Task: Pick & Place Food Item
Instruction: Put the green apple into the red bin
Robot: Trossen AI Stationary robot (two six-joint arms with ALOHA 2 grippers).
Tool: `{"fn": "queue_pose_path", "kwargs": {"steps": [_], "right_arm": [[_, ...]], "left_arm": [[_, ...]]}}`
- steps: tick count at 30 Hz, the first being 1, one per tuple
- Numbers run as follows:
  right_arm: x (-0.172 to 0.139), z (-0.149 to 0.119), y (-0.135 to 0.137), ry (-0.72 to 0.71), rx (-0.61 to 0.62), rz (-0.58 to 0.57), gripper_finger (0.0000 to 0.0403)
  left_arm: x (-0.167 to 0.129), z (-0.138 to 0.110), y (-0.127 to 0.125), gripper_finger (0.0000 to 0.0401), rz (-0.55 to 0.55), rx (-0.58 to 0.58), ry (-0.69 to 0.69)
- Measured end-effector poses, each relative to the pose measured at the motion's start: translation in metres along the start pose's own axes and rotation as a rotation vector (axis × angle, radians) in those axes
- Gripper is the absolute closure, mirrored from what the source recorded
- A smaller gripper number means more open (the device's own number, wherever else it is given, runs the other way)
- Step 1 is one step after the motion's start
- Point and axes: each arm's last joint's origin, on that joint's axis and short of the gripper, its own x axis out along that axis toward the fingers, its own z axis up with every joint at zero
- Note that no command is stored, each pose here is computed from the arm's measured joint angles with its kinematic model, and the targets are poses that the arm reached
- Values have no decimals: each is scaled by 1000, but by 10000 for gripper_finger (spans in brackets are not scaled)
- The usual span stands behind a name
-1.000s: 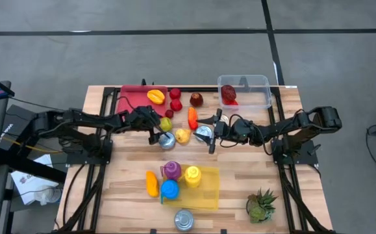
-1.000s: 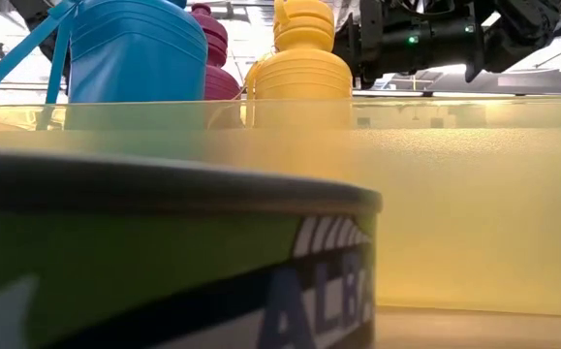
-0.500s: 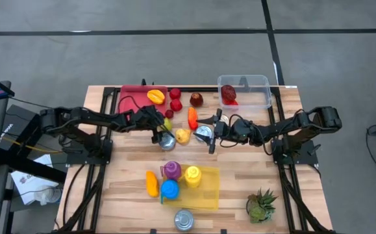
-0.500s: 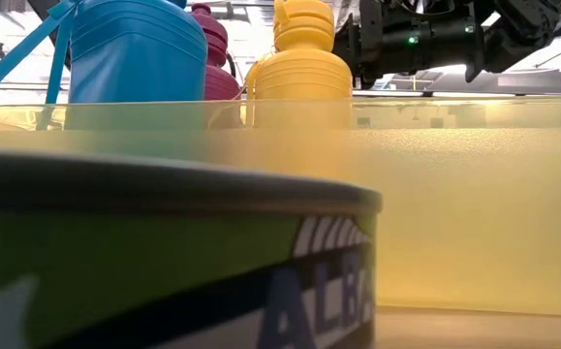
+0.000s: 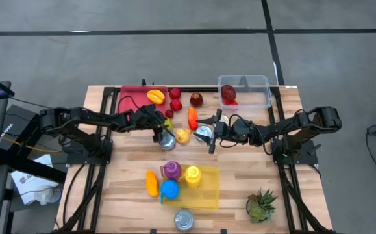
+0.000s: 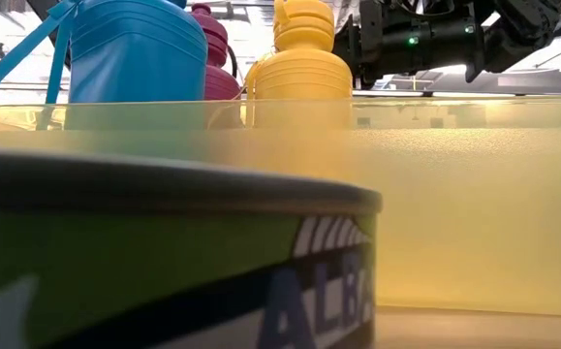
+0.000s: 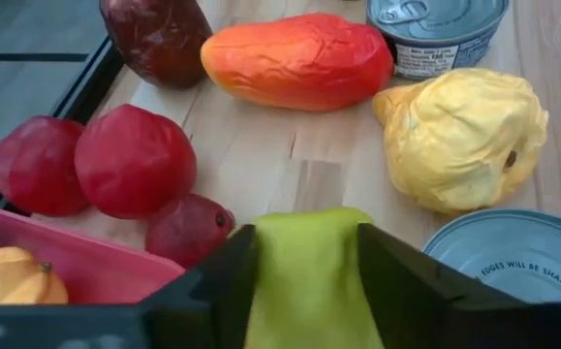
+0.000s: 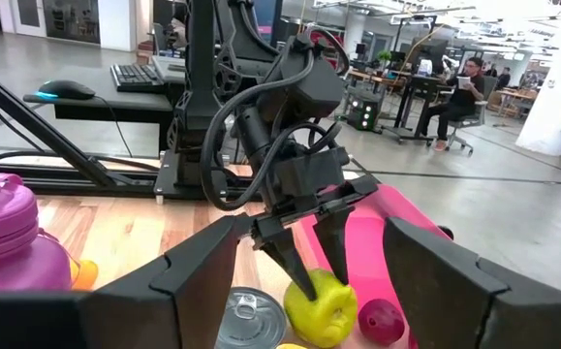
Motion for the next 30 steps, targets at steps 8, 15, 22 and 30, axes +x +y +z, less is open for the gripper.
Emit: {"fn": "queue_pose_path", "kwargs": {"steps": [8,15,22,30], "right_arm": [[0,0,0,0,0,0,154],[0,0,0,0,4,0,154],[0,0,0,4,3,0,154],[0,-1,0,10,5,2,154]], "left_arm": [[0,1,0,340,-4,-1,-11],[0,3,-1,396,-26,10,-27],[-10,4,1,385,-33,0,-31],[-36,8,4,247,-59,-9,-37]]}}
